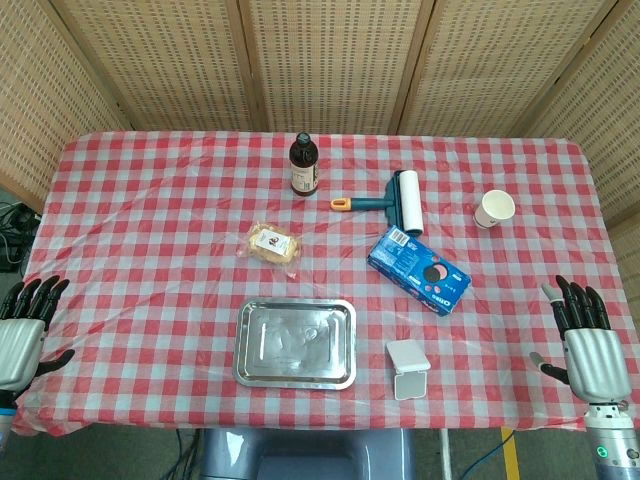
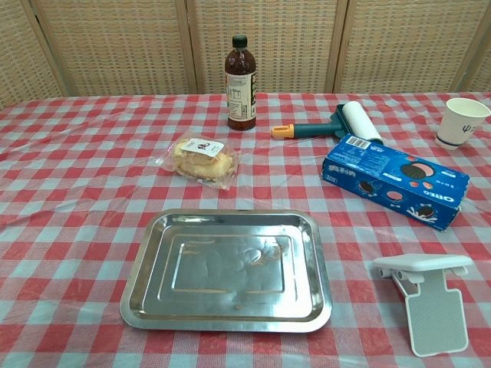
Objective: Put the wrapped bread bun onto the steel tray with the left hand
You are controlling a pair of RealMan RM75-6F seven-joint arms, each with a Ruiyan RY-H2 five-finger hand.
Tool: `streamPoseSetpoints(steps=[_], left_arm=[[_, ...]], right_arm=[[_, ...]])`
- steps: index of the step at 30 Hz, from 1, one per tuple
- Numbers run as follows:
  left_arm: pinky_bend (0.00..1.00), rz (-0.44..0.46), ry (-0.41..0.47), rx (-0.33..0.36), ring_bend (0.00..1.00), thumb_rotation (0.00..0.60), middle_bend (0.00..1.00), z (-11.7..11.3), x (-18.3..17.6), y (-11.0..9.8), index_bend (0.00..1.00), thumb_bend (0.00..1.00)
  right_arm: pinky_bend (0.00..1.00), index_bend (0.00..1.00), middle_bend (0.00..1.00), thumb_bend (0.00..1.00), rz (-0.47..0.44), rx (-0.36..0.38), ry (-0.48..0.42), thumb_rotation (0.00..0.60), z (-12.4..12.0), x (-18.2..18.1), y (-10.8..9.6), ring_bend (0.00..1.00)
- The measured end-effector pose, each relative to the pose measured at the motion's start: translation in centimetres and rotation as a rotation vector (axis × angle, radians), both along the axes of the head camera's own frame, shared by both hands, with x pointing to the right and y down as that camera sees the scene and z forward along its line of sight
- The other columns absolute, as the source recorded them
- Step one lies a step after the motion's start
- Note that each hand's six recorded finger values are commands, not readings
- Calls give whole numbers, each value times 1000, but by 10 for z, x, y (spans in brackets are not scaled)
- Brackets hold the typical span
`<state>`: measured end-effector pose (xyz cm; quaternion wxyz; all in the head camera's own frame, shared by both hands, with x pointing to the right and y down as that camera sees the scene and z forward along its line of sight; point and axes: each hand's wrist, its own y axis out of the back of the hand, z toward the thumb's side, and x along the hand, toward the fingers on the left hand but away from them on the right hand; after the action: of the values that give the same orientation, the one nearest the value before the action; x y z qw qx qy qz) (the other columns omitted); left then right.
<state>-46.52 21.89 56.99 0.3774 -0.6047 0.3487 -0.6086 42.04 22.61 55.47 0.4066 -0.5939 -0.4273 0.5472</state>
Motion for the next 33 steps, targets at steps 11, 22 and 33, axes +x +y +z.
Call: streamPoseSetpoints(steps=[11, 22, 33], left_arm=[[0, 3, 20, 22, 0, 600, 0, -2, 3, -1, 0, 147], [0, 40, 0, -14, 0, 600, 0, 5, 11, -1, 0, 148], [0, 87, 32, 4, 0, 600, 0, 6, 30, -21, 0, 147]], right_arm=[[0, 0, 0, 0, -8, -13, 5, 600, 1, 0, 3, 0], [0, 0, 0, 0, 4, -4, 1, 600, -2, 3, 2, 0], [0, 0, 0, 0, 4, -17, -2, 600, 1, 4, 2, 0]])
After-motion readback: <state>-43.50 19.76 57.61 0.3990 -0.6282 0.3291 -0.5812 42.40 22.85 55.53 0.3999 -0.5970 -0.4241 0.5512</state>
